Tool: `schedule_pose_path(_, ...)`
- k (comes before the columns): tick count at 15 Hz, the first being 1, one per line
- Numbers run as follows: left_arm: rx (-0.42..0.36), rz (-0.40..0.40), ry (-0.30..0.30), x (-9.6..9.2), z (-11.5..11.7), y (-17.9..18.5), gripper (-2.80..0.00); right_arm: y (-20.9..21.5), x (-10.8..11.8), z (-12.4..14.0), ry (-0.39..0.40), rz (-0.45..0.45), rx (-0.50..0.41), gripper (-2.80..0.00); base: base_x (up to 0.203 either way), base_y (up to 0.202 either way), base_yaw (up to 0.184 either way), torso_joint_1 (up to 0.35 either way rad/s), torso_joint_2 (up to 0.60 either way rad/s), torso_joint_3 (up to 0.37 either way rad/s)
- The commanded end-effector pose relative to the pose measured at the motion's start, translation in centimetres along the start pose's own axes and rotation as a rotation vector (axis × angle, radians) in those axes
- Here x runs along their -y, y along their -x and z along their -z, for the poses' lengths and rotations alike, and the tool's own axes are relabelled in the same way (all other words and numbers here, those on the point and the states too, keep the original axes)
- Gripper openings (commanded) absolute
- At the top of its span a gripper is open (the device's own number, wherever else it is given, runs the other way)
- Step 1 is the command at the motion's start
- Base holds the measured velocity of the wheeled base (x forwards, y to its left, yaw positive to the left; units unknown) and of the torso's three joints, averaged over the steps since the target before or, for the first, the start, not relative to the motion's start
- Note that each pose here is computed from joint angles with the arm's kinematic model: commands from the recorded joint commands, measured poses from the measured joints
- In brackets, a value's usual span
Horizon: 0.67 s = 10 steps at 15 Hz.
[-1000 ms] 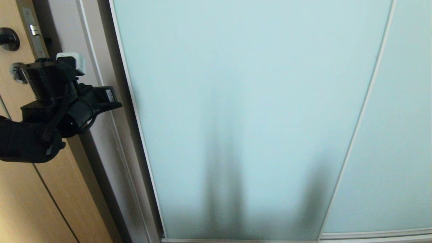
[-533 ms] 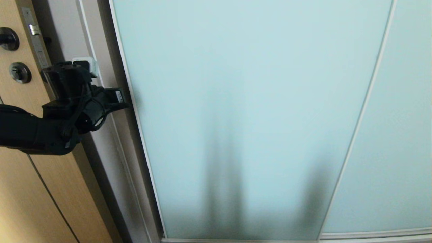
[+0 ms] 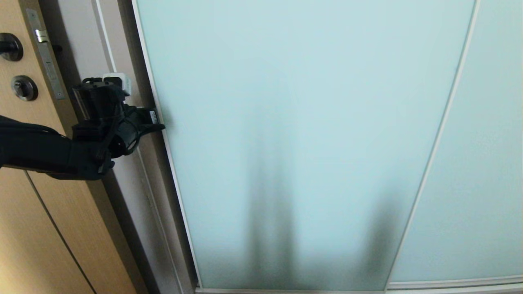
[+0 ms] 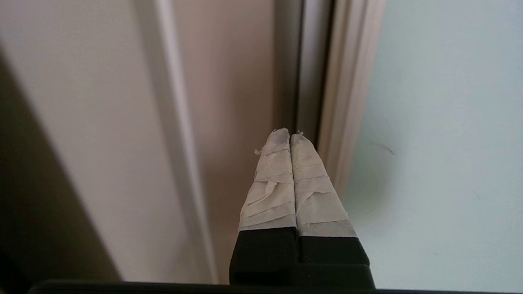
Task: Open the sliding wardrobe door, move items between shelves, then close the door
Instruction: Open the door
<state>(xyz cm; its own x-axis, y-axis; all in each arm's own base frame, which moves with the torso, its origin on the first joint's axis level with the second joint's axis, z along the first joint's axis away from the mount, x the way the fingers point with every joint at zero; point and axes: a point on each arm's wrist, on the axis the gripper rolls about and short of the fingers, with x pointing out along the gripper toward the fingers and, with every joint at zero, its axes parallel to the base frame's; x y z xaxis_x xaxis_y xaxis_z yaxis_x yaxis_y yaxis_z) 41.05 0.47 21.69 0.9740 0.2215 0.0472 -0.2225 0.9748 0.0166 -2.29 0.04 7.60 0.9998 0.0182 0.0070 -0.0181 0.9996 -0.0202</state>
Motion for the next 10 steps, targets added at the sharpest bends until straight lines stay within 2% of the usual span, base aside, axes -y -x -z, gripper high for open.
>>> schedule_pose_path(1,-0.014,0.025,-0.002,0.3,0.8,-0.4,-2.8,0.0,0.0,0.0,0.0,0.0,0.001,-2.8,0.0,0.0,0.0,0.0,0.0,0.0)
schedule_pose_path(7,-0.026,0.065,-0.002,1.4,2.0,-1.3,-2.8,0.0,0.0,0.0,0.002,0.0,0.001,-2.8,0.0,0.0,0.0,0.0,0.0,0.0)
schedule_pose_path(10,-0.02,0.106,0.002,2.8,1.9,-1.0,-2.8,0.0,0.0,0.0,0.0,0.0,0.0,-2.8,0.0,0.0,0.0,0.0,0.0,0.0)
